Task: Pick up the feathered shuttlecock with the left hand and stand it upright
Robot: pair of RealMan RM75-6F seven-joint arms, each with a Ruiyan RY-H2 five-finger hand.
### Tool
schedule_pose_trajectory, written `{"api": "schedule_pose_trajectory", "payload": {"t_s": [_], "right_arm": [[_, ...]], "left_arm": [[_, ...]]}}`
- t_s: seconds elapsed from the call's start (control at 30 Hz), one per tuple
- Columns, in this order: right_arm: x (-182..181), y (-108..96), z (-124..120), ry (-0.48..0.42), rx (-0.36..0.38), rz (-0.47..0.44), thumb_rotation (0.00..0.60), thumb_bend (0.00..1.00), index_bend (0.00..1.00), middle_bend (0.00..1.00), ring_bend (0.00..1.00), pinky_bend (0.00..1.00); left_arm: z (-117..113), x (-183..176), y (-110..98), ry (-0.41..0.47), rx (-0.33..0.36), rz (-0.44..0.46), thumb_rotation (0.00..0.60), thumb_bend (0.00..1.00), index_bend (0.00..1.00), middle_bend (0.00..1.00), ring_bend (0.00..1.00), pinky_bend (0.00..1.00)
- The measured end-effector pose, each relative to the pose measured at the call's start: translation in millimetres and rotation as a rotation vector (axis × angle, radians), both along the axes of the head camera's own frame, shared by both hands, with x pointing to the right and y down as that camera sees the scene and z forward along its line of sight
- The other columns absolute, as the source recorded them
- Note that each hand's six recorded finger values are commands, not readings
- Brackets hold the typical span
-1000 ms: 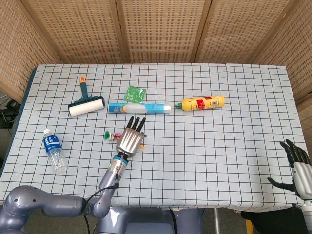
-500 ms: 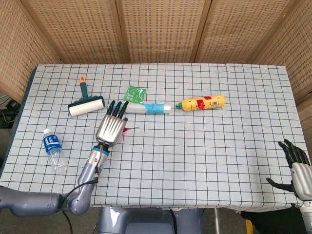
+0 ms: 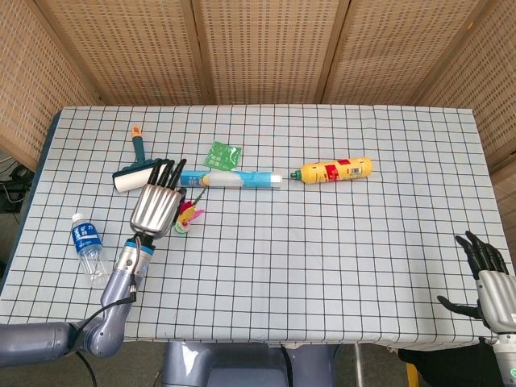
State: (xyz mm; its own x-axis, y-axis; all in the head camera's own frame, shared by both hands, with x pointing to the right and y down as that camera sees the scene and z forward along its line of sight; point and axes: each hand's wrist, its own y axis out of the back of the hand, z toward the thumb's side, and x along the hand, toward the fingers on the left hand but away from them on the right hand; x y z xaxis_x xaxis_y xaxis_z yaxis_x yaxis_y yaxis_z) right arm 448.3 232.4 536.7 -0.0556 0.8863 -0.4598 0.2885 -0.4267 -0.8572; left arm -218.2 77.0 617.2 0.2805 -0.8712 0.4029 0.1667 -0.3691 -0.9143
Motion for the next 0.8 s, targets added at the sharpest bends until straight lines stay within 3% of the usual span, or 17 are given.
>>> {"api": "schedule_pose_trajectory", "payload": {"t_s": [0.23,0.57,0.63,0.73,0.8], "right_arm": [[0,0,1,0.002,-0.002,-0.001,0.600,0.07,0.03,0.00,0.00,0.00],[-1,0,0,-0.001,-0.001,-0.004,0.600,0.07,0.03,0.00,0.00,0.00],[-1,1,-1,0.000,0.000,-0.005,0.600,0.07,0.03,0.00,0.00,0.00],[-2,1,-1,0.000,0.000,-0.006,0.600,0.07,0.03,0.00,0.00,0.00],[-2,1,-1,0.001,0.000,-0.007,0.600,0.07,0.03,0.00,0.00,0.00]], "left_arm": [[-9,-1,1,0.028,0.008,0.011,0.600,0.54,0.65,0.00,0.00,0.00],[3,-6,8,0.003,-0.022,0.007,0.600,0.51,0.61,0.00,0.00,0.00],[4,-7,9,0.007,-0.025,0.004,0.600,0.44,0.50,0.00,0.00,0.00],[2,-10,9,0.017,-0.026,-0.006,0.600,0.30,0.19,0.00,0.00,0.00],[-1,-12,8,0.034,-0.025,-0.018,0.600,0.26,0.04,0.00,0.00,0.00]]}}
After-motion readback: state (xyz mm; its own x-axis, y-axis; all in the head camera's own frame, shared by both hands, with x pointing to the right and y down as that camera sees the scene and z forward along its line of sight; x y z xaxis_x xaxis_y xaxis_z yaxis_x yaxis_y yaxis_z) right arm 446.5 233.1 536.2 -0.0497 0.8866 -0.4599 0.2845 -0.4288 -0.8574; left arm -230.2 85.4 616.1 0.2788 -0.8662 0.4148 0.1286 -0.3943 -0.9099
